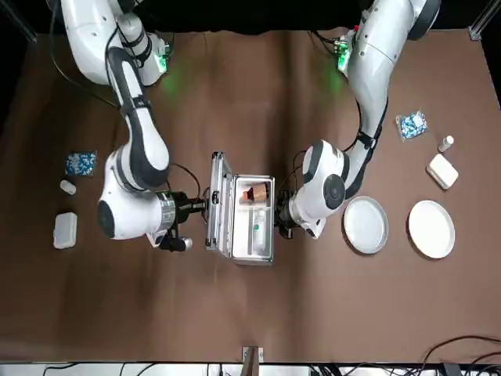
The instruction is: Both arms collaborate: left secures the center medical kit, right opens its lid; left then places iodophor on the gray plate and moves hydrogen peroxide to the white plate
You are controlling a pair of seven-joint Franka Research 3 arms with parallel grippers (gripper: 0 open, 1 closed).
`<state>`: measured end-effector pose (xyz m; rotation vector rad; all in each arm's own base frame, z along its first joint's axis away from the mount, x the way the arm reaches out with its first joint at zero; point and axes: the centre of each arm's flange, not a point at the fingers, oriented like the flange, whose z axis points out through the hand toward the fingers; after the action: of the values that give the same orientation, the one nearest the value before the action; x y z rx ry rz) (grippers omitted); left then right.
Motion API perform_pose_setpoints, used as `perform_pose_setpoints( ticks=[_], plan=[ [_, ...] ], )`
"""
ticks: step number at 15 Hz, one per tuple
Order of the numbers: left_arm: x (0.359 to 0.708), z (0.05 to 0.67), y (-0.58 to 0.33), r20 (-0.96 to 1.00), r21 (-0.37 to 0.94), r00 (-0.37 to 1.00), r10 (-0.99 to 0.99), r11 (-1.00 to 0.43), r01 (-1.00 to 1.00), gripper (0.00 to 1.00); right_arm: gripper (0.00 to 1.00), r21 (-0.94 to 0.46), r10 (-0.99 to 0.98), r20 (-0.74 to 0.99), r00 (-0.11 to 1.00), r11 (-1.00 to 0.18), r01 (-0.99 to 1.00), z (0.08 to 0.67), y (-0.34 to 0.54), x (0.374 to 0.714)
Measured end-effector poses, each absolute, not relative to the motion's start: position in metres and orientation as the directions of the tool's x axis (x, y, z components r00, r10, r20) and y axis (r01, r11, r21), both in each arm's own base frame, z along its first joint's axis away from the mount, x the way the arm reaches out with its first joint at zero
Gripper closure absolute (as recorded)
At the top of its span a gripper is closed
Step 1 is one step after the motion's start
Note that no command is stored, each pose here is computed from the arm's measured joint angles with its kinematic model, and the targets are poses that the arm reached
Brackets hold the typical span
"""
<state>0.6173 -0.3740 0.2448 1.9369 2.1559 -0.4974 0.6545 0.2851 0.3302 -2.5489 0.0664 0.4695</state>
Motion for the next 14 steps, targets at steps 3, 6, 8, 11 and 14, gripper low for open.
perform_pose_setpoints(
  ticks=[3, 6, 8, 11, 14],
  plan=[
    [0.617, 0.245, -0.374, -0.367, -0.114, -0.121, 0.922, 0.084, 0.990, 0.68, 0.59, -0.484, 0.038, -0.345, 0.938, -0.863, -0.143, 0.308, 0.289, 0.655],
    [0.617, 0.245, -0.374, -0.367, -0.114, -0.121, 0.922, 0.084, 0.990, 0.68, 0.36, -0.475, 0.040, -0.341, 0.939, -0.870, -0.135, 0.307, 0.289, 0.655],
    [0.623, 0.250, -0.371, -0.366, -0.093, -0.115, 0.923, 0.086, 0.992, 0.55, 0.33, -0.473, 0.038, -0.338, 0.940, -0.871, -0.135, 0.308, 0.288, 0.656],
    [0.631, 0.266, -0.371, -0.366, -0.047, -0.091, 0.926, 0.079, 0.996, 0.26, 0.31, -0.470, 0.019, -0.348, 0.937, -0.868, -0.157, 0.308, 0.271, 0.662],
    [0.631, 0.268, -0.372, -0.366, -0.044, -0.088, 0.927, 0.077, 0.996, 0.25, 0.31, -0.470, 0.005, -0.354, 0.935, -0.866, -0.173, 0.307, 0.257, 0.666]
  ],
)
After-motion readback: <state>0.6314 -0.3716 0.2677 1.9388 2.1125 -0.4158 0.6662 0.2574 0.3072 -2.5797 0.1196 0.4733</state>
